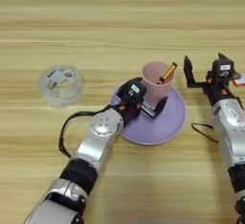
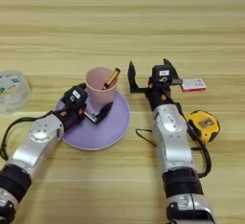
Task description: Move the objects on the table
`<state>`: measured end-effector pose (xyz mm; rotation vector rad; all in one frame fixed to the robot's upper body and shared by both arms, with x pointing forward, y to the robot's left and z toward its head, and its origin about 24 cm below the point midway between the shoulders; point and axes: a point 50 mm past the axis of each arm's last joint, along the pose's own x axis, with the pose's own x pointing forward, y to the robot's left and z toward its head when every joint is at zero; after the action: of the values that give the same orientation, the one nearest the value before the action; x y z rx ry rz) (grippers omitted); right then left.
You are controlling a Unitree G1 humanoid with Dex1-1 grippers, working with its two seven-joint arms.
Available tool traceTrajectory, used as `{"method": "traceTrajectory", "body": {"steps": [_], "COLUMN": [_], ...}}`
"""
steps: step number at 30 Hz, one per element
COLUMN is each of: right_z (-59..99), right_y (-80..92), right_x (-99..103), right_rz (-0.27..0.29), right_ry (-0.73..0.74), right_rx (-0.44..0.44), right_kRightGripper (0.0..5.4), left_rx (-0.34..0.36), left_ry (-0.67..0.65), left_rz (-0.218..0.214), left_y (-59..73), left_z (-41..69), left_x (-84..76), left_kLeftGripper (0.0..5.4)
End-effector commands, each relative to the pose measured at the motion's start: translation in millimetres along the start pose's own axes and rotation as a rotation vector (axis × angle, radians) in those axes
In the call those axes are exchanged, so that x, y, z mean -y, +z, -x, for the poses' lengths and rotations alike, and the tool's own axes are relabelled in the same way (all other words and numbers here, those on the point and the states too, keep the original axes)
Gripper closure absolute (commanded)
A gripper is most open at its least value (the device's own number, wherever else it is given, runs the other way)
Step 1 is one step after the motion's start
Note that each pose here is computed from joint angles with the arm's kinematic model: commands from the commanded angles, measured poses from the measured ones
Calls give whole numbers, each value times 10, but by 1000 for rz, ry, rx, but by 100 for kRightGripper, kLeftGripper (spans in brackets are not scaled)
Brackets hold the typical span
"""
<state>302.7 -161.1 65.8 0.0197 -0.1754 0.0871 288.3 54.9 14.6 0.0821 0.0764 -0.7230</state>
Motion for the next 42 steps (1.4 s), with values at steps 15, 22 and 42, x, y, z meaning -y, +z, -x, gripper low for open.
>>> {"method": "traceTrajectory", "body": {"steps": [15,22,42], "right_z": [0,3,6], "right_y": [8,12,3], "right_x": [-44,-34,-46], "right_rz": [-1,1,4], "right_ry": [6,0,2], "right_rx": [-11,-8,-11], "right_kRightGripper": [0,0,0], "left_rx": [69,86,160], "left_ry": [-11,-2,99], "left_rz": [6,6,1], "left_y": [90,112,344], "left_z": [-16,5,55], "left_x": [36,2,-287], "left_kLeftGripper": [51,119,125]}}
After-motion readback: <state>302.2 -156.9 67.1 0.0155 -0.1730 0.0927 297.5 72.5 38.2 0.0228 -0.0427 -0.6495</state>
